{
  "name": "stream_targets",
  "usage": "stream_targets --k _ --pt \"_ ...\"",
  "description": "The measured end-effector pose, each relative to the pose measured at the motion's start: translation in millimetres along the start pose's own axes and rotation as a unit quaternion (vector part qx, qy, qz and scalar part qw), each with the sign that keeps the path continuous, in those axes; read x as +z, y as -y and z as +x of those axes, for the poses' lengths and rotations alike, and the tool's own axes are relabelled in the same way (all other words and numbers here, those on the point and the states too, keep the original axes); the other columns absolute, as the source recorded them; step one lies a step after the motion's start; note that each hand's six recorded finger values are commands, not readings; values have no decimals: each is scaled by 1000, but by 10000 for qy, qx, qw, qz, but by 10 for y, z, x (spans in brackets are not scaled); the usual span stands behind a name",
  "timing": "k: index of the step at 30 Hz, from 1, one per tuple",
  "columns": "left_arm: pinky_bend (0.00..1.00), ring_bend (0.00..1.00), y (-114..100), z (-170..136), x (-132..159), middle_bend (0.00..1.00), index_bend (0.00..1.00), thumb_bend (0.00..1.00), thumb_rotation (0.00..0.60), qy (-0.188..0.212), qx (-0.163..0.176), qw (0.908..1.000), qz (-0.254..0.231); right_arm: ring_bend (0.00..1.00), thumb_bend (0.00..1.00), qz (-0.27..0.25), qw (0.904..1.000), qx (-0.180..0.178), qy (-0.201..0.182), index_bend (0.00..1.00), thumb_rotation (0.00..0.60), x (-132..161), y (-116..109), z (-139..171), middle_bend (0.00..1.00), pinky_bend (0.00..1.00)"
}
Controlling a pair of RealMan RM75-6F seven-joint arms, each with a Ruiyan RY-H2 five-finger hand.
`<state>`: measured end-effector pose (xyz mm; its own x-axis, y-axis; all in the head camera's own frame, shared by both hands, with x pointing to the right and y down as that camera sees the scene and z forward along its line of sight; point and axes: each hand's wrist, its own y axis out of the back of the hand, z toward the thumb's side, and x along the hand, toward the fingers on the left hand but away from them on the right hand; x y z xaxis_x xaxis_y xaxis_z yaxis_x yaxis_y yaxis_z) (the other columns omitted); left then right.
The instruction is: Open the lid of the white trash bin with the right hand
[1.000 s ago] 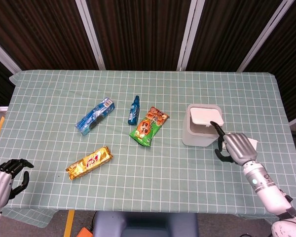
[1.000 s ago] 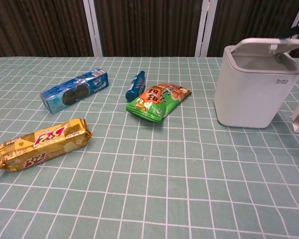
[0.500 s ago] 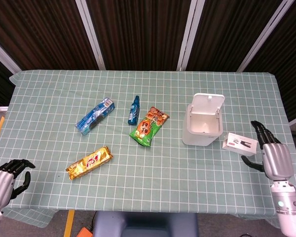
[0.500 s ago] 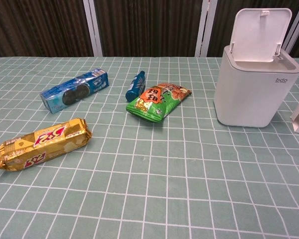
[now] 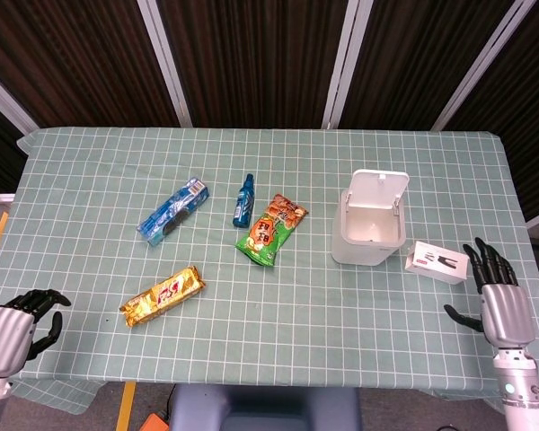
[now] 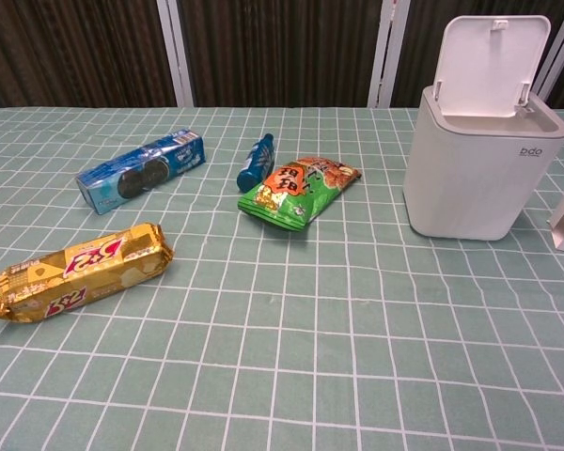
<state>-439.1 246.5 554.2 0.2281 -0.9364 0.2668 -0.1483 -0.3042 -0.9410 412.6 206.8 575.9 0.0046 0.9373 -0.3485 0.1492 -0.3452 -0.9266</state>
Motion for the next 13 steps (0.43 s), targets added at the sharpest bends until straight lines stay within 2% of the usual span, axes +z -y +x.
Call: stream_targets --k 13 --pt "613 425 0 4 2 456 470 591 600 27 -16 10000 -47 0 102 4 10000 40 -15 0 600 7 19 37 0 229"
